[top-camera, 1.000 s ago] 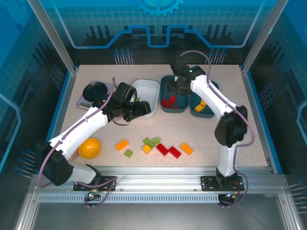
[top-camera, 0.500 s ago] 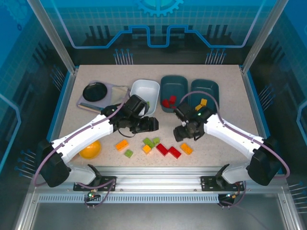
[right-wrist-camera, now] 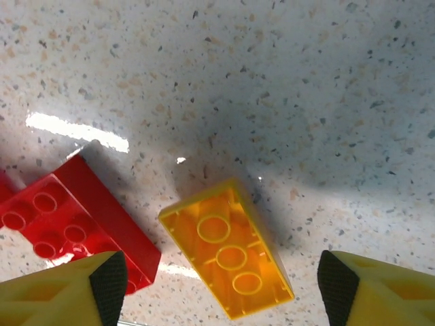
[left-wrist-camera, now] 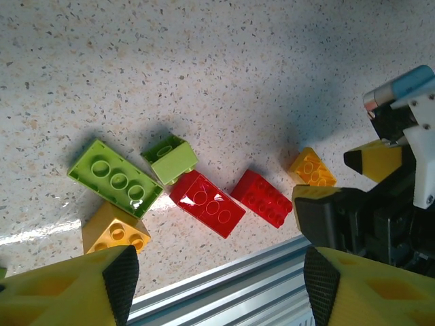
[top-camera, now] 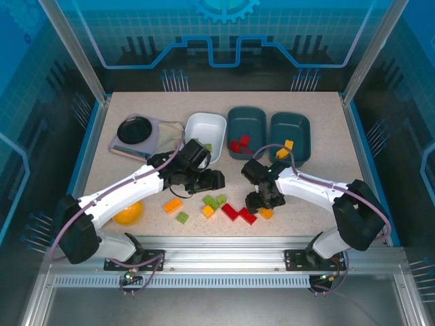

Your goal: Sort the legos into containers by color

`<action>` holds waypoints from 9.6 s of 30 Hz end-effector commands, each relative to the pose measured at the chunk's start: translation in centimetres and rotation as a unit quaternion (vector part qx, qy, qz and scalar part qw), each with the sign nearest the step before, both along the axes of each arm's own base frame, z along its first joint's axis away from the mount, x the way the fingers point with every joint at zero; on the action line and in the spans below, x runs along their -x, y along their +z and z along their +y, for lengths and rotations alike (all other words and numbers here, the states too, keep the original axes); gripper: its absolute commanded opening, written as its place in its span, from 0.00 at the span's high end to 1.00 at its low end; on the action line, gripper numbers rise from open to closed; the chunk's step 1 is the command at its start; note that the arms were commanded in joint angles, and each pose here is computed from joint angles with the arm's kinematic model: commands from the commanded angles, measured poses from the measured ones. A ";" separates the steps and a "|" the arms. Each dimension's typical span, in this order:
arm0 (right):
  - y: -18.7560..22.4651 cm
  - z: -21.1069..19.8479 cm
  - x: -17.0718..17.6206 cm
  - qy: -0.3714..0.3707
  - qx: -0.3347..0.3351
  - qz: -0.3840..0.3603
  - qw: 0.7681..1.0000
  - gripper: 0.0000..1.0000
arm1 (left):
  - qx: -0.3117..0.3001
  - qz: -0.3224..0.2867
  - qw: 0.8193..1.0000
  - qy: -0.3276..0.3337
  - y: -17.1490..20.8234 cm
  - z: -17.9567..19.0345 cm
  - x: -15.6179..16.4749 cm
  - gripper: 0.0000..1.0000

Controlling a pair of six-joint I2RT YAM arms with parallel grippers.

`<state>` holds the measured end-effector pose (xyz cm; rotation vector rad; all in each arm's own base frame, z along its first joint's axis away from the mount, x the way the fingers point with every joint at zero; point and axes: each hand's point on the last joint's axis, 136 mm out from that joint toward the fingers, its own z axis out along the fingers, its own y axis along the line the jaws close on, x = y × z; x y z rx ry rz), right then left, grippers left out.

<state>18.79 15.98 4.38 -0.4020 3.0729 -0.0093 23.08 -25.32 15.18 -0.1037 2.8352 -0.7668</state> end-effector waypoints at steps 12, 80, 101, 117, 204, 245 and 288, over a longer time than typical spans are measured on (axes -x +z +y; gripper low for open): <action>-2.1 -0.9 -0.7 -0.027 0.007 0.027 0.999 0.34 | 0.006 -0.013 1.000 0.010 0.9 0.0 0.2 0.31; 6.0 -13.3 -23.5 -0.279 0.017 -0.077 0.957 0.34 | -0.028 -0.016 0.997 0.075 3.2 1.4 -6.2 0.30; 11.2 14.3 -1.2 0.229 -0.337 -0.134 0.903 0.18 | -0.133 0.240 0.902 0.333 -9.5 11.9 7.3 0.27; 10.5 15.1 -2.1 0.225 -0.323 -0.117 0.912 0.19 | -0.099 0.262 0.889 0.362 -14.7 10.5 6.8 0.48; -2.5 3.8 2.1 0.142 0.066 0.065 0.985 0.63 | 0.042 0.038 0.980 0.189 1.5 7.2 -0.7 0.33; 5.9 5.7 -34.2 -0.096 -0.136 -0.134 0.977 0.34 | 0.007 0.030 0.988 0.154 0.2 5.9 -2.5 0.32; 12.6 8.5 -3.3 0.118 -0.290 -0.180 0.932 0.24 | -0.089 0.290 0.909 0.285 -14.2 0.5 -0.5 0.62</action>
